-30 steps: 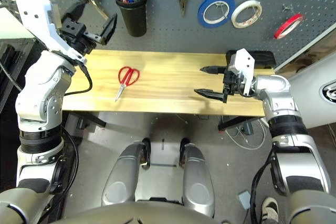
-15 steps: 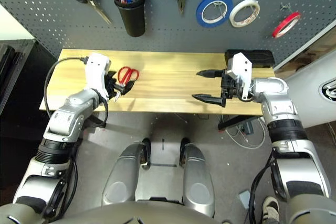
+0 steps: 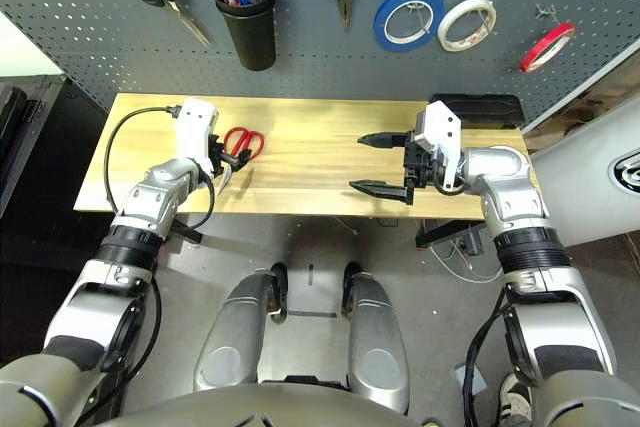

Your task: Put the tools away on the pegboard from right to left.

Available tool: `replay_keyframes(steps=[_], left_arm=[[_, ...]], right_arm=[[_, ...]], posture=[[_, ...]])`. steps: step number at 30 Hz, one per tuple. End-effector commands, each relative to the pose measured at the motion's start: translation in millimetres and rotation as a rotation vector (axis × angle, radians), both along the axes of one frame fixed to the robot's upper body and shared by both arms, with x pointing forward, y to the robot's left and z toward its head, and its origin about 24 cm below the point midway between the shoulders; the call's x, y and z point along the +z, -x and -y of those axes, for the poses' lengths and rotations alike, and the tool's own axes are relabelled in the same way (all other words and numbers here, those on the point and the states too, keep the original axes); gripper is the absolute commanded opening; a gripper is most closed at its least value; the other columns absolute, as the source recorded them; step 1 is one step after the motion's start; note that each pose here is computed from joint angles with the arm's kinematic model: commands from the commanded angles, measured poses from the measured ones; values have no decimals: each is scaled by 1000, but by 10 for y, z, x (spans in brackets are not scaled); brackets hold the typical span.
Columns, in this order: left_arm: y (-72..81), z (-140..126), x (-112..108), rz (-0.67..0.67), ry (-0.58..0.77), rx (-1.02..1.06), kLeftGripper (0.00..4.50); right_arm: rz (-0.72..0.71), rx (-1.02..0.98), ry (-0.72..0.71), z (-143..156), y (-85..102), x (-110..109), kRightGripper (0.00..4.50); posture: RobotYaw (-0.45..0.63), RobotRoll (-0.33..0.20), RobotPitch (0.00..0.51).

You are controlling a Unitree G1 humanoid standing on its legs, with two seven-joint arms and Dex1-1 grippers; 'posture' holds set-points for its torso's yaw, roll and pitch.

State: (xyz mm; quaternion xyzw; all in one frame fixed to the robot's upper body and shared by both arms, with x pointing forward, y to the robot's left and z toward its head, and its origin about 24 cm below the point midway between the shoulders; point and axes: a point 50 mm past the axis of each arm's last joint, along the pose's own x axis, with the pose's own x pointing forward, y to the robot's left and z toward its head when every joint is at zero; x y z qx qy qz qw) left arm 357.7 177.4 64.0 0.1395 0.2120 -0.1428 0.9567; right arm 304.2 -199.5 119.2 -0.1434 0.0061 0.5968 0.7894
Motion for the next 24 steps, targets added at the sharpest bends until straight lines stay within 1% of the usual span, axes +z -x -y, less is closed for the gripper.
replay_keyframes(steps=[1, 3, 11, 15, 21, 24], left_arm=[[-25, -47, -78, -17, -9, 28, 4444], [-51, -65, -86, -19, -9, 38, 4444], [-109, -160, -166, -50, -22, 90, 4444], [-133, -220, -201, -68, 11, 164, 4444], [-152, -193, -214, -69, 26, 165, 4444], [-165, -202, -204, -71, 65, 201, 4444]], right_arm=[[15, -5, -27, -28, 34, -6, 4500], [29, -27, -59, -38, 16, 39, 4500], [20, -19, -40, -12, 73, 59, 4500], [8, -20, -34, 19, 114, 67, 4500], [-8, -23, -25, 49, 166, 69, 4500], [-13, -23, -23, 54, 175, 71, 4500]], posture=[[-56, 0, 317], [-61, 0, 323], [-73, 0, 342], [-85, 0, 356], [-92, 0, 366], [-97, 0, 369]])
